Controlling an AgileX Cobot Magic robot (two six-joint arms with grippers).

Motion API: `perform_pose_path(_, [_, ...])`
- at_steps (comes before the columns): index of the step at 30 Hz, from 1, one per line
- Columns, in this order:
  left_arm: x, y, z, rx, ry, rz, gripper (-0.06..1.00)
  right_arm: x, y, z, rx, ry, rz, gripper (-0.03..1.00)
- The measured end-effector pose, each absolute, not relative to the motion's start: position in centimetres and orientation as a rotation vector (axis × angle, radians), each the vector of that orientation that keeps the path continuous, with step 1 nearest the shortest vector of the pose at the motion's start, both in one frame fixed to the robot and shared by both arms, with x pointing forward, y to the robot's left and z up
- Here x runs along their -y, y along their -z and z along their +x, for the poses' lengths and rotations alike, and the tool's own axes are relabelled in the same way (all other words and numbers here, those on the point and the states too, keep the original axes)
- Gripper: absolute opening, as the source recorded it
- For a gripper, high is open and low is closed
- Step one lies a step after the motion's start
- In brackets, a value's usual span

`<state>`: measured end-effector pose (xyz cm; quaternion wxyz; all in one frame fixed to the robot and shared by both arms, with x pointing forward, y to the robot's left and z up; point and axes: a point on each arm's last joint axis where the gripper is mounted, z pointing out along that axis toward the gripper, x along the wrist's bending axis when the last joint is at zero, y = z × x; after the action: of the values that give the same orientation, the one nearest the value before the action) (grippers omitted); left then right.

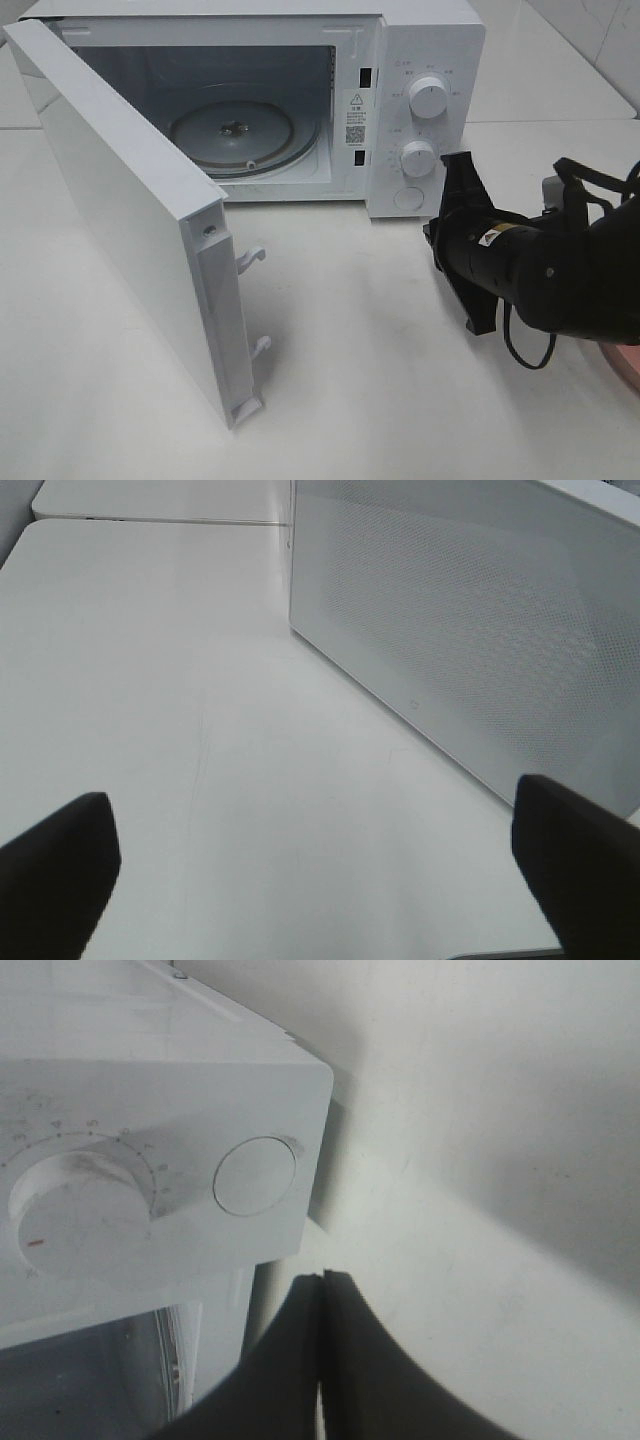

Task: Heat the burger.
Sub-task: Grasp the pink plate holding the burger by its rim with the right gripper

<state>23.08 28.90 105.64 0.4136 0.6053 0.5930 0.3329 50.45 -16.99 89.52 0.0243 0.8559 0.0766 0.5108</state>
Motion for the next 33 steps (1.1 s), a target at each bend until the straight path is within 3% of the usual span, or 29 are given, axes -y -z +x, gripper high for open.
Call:
perform_pose_path(12, [-28.9,-105.6,23.1,-1.491,-0.837,1.522,0.99,16.9,-91.2,49.3,-0.506,-1.446,2.701,0.00])
perform_pose_path(23, [-28.9,-105.6,23.1,-1.491,-0.837,1.522,0.99,18.8,-91.0,48.8,-1.103,-1.090,2.604,0.00])
perform_pose_path(33, [-28.9,-105.6,23.1,-1.491,-0.837,1.522,0.99,18.6,-92.8,49.9,-1.606,-0.982,2.383,0.01])
